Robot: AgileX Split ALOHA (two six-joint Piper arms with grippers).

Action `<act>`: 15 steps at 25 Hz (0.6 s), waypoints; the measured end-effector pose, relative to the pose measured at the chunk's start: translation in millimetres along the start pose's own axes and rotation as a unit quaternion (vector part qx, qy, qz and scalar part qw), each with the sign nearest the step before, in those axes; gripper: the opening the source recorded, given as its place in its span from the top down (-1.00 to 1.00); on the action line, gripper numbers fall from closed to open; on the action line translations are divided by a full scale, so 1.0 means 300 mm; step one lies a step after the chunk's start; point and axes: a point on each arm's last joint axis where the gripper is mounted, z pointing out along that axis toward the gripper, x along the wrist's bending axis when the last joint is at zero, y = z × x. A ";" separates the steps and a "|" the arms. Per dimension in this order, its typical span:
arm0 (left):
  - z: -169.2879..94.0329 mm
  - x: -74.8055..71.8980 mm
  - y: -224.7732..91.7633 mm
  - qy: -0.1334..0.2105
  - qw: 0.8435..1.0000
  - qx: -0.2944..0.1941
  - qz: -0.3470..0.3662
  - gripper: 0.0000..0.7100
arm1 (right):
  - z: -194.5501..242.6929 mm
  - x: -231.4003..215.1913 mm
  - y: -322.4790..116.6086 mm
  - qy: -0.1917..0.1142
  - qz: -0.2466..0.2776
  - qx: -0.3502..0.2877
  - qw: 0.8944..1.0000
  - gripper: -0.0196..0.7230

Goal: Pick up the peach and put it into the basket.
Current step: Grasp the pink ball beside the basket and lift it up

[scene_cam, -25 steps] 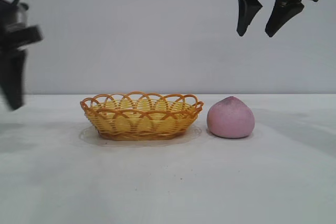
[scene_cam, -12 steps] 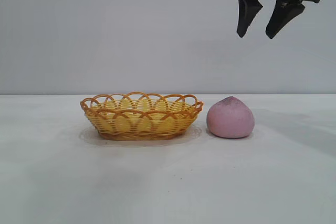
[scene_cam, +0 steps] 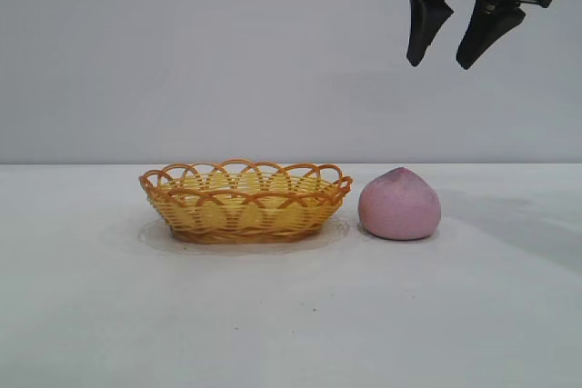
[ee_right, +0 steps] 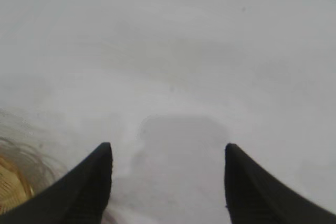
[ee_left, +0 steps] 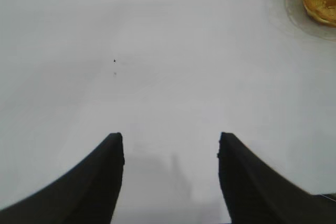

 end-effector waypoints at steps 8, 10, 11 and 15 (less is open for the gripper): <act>0.003 -0.004 -0.158 -0.009 1.000 0.023 -0.007 0.00 | 0.000 0.006 -0.002 0.010 0.005 0.003 1.000 -0.12; 0.005 -0.008 -0.180 -0.016 1.000 0.007 -0.005 0.00 | 0.000 0.007 -0.003 0.011 0.005 0.005 1.000 -0.12; 0.000 -0.009 -0.187 -0.019 1.000 -0.003 -0.002 0.00 | 0.000 0.008 -0.005 0.012 0.005 0.008 1.000 -0.12; -0.037 -0.007 -0.218 -0.021 0.998 -0.056 0.008 0.00 | 0.000 0.008 -0.007 0.013 0.004 0.012 1.000 -0.12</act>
